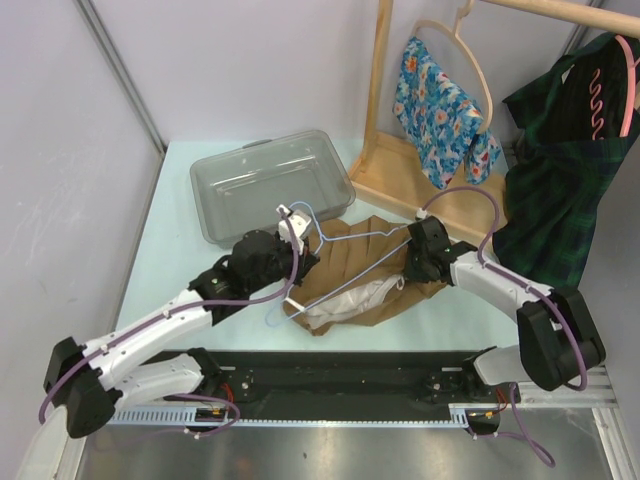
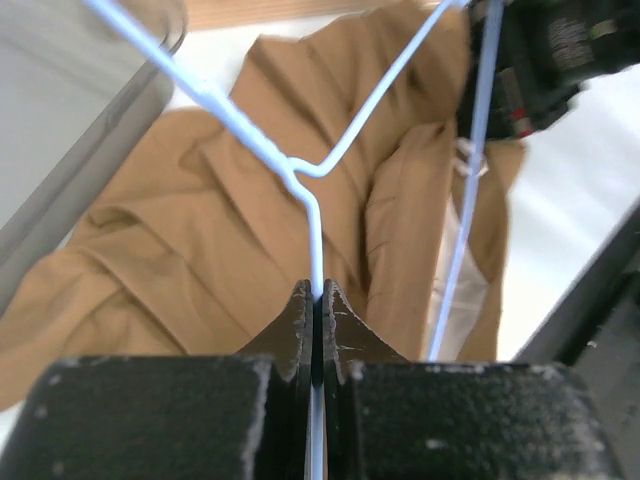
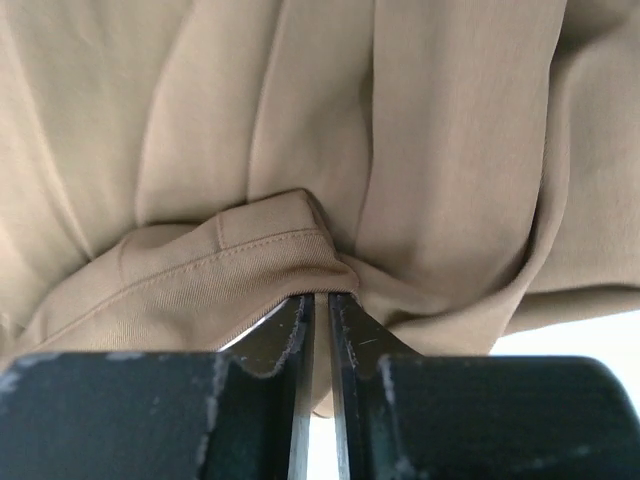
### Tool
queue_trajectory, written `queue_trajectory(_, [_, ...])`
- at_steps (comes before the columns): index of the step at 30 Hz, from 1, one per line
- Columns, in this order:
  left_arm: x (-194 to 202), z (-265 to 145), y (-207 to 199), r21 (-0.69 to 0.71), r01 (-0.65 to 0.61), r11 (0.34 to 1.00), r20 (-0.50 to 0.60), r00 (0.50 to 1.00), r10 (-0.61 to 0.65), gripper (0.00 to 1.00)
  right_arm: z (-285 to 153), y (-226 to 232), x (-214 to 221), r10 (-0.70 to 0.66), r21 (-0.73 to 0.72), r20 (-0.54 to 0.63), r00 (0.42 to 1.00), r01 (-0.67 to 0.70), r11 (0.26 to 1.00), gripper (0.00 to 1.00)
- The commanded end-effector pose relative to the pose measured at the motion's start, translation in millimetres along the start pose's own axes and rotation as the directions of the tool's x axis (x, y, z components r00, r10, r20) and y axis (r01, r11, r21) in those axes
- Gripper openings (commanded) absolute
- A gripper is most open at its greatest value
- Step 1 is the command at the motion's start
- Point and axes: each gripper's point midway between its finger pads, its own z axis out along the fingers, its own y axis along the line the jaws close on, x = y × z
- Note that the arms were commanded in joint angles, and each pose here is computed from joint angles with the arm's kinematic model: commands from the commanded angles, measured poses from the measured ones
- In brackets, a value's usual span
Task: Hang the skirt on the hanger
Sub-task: Place skirt on hanger
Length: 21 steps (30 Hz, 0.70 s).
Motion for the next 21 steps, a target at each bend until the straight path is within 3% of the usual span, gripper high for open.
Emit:
queue_trajectory(1, [-22.3, 9.8, 12.7, -0.126, 0.01, 0.992, 0.024, 1.0, -0.008, 0.0, -4.1, 18.7, -37.5, 0.023, -0.087, 0.145, 0.989, -0.01, 0.996, 0.15])
queue_trajectory(5, [-28.7, 11.8, 16.3, -0.167, 0.007, 0.986, 0.027, 1.0, -0.002, 0.0, -24.6, 33.3, -41.5, -0.004, -0.162, 0.175, 0.985, 0.033, 0.986, 0.18])
queue_trajectory(12, [-31.3, 12.2, 20.0, -0.188, 0.008, 0.982, 0.035, 0.999, -0.002, 0.0, -37.2, 39.4, -19.4, -0.15, -0.153, 0.155, 0.976, 0.174, 0.973, 0.24])
queue_trajectory(21, [-31.5, 19.9, 17.3, -0.18, 0.0, 0.984, 0.015, 1.0, 0.002, 0.0, -42.3, 60.6, -18.6, -0.334, -0.151, 0.238, 0.912, 0.374, 0.915, 0.34])
